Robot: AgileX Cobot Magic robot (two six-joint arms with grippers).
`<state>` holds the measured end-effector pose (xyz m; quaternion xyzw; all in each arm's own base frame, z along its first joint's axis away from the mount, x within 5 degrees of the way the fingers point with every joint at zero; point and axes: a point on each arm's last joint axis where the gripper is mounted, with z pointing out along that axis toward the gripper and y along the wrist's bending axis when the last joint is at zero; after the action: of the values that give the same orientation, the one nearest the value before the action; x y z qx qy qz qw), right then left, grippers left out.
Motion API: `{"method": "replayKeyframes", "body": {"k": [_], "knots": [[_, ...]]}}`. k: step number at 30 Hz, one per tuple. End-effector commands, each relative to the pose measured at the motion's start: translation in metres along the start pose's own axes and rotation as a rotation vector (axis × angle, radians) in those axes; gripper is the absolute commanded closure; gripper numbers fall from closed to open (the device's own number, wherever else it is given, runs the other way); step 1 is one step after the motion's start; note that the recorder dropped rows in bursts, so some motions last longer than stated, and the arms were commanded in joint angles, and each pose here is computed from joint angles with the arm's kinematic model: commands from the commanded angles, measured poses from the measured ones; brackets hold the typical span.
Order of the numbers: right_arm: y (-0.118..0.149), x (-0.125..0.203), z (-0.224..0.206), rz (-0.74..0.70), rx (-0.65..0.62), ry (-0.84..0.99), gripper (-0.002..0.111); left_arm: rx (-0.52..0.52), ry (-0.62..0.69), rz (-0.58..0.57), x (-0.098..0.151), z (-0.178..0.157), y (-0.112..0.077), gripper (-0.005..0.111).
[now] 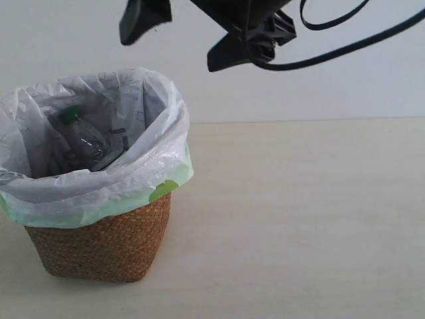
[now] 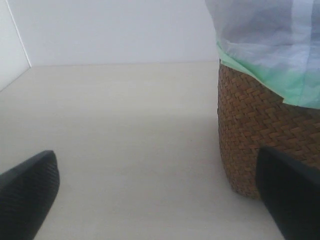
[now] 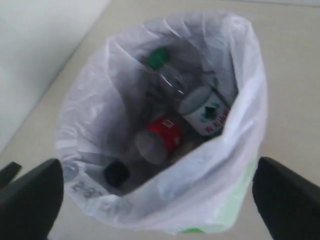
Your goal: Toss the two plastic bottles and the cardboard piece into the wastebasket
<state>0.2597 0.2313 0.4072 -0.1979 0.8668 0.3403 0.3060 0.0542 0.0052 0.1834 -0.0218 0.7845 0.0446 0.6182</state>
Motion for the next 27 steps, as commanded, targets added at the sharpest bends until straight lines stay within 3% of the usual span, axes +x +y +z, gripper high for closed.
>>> {"method": "replayKeyframes", "body": {"k": [1,3,6,7,8,11,17,27], "knots": [[-0.014,0.007,-0.006,-0.028,0.16,0.087,0.024,-0.002,-0.015,-0.011,-0.002,-0.001,0.0,-0.001],[-0.02,0.011,-0.007,-0.039,0.233,0.13,0.041,-0.002,-0.015,-0.011,-0.002,-0.001,0.0,-0.001],[-0.029,0.018,-0.011,-0.076,0.334,0.215,0.083,-0.002,-0.015,-0.011,-0.002,-0.001,0.0,-0.001],[-0.032,0.02,-0.014,-0.084,0.363,0.249,0.102,-0.002,-0.015,-0.011,-0.002,-0.001,0.0,-0.001],[-0.033,0.022,-0.017,-0.09,0.387,0.266,0.108,-0.002,-0.015,-0.011,-0.002,-0.001,0.0,-0.001],[-0.036,0.023,-0.027,-0.119,0.448,0.28,0.108,-0.002,-0.015,-0.011,-0.002,-0.001,0.0,-0.001],[-0.031,0.016,-0.086,-0.176,0.603,0.103,0.108,-0.002,-0.015,-0.011,-0.002,-0.001,0.0,-0.001],[0.002,0.041,-0.201,-0.186,0.541,-0.195,0.108,-0.002,-0.015,-0.011,-0.002,-0.001,0.0,-0.001]]}}
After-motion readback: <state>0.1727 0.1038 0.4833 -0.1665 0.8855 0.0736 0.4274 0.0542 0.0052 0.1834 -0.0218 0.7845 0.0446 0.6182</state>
